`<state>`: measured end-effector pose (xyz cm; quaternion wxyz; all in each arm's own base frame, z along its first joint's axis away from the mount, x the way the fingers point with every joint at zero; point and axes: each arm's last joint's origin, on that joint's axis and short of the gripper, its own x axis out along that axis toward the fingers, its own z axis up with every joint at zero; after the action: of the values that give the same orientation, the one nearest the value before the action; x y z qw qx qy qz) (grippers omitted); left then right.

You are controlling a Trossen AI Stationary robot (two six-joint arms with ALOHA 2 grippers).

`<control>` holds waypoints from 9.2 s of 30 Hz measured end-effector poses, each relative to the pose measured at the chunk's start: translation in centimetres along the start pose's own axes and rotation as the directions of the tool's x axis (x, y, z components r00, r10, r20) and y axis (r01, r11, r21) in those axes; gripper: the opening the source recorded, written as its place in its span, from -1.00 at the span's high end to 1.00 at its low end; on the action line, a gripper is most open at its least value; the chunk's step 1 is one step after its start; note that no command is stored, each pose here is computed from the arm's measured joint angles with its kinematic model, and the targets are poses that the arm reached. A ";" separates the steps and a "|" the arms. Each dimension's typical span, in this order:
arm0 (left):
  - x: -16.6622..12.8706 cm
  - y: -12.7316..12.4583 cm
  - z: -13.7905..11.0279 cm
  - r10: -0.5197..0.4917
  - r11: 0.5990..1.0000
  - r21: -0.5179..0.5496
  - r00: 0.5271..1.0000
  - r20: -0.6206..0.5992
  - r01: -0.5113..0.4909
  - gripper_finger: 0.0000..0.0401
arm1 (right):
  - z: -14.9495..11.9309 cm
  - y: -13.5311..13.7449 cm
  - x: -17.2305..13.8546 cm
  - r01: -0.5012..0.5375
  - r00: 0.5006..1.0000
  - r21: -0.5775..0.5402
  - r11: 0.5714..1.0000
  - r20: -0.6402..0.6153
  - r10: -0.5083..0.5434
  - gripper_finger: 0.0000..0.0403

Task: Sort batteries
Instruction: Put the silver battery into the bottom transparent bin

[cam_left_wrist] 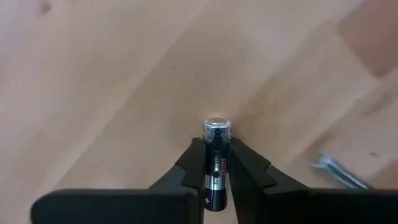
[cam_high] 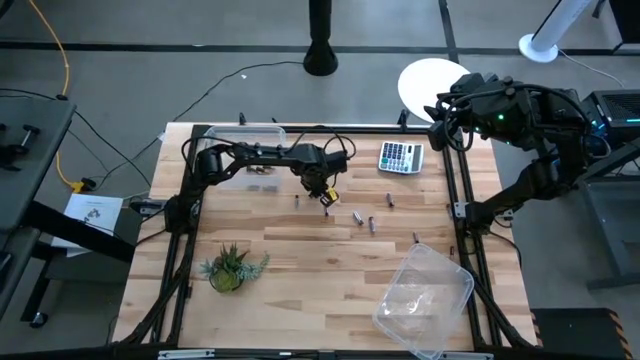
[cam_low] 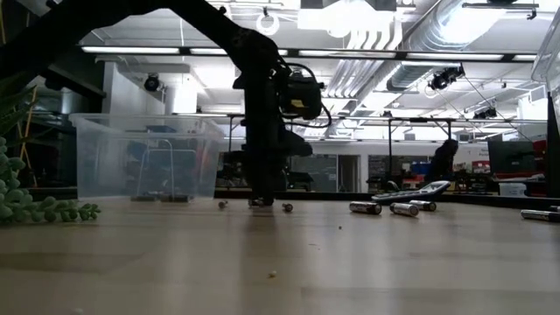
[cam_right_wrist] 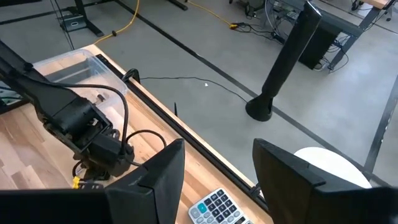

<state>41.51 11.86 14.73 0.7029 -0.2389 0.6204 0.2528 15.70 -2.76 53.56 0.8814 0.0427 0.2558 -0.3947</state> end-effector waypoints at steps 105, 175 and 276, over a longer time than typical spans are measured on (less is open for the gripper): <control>-5.0 -1.2 -7.4 0.115 0.973 -0.220 0.966 0.233 -0.063 -0.04 | -1.5 9.3 -0.3 -0.143 0.990 0.047 0.989 -0.011 0.143 0.09; -14.7 -13.8 -6.6 -0.752 0.654 0.556 0.367 0.547 0.513 0.98 | -1.0 7.9 0.3 -0.101 0.995 0.094 0.990 -0.006 0.102 0.09; 2.0 -1.7 -15.5 0.116 0.854 -0.521 0.967 0.225 0.018 0.36 | -0.8 6.8 0.3 -0.088 0.996 0.067 0.994 -0.004 0.089 0.09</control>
<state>31.19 0.57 10.97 0.6776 -0.3699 0.4425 0.4564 20.42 1.90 51.90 0.8953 0.0847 0.2435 -0.3634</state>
